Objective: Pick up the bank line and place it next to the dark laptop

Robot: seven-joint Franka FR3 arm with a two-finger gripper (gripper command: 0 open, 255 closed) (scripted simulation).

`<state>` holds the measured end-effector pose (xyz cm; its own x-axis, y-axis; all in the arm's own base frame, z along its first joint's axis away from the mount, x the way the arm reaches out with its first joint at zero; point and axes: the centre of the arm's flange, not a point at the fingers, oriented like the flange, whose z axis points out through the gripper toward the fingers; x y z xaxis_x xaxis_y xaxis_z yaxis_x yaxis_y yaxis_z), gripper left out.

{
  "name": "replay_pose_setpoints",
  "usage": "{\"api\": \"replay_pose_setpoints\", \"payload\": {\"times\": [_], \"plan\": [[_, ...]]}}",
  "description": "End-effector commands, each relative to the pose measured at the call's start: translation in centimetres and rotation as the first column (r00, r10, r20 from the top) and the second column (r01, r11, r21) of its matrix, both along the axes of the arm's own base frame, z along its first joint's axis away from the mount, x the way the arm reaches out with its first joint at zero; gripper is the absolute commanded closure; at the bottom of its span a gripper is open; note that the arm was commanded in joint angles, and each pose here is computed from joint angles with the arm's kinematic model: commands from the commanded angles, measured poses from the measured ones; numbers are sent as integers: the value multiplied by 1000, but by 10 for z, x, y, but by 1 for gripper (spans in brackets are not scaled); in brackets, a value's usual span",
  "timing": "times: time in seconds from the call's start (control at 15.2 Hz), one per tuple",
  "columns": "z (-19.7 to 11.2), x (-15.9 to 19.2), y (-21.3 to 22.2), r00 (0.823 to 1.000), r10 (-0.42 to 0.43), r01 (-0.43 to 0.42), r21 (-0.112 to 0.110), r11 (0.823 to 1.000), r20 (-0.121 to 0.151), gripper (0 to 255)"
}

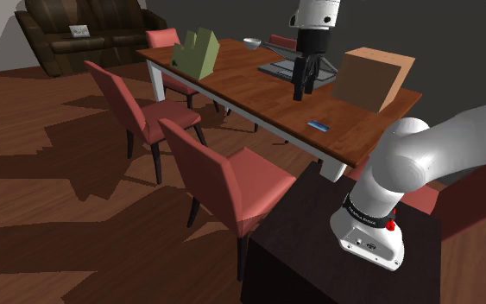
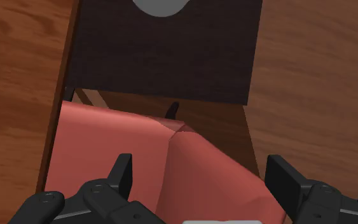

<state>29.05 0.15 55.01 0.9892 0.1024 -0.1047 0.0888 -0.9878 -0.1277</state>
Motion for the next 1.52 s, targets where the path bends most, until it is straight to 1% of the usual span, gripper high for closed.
{"api": "replay_pose_setpoints", "payload": {"times": [0.0,0.13,0.33,0.53,0.73,0.86,1.06,1.25,1.45], "plan": [[0,0,0,1000,0,0,0,1000,0,0],[-14,-10,-20,998,-19,19,-10,1000,54,0],[-36,-24,-50,990,-46,49,-24,998,135,0],[-59,-37,-80,974,-71,80,-34,996,215,0],[-82,-50,-111,951,-95,112,-43,993,294,0],[-98,-57,-131,932,-109,133,-47,990,346,0],[-122,-68,-161,897,-129,166,-51,985,422,0],[-146,-77,-191,856,-147,198,-52,979,495,0],[-170,-86,-222,809,-162,230,-50,972,565,0]]}}
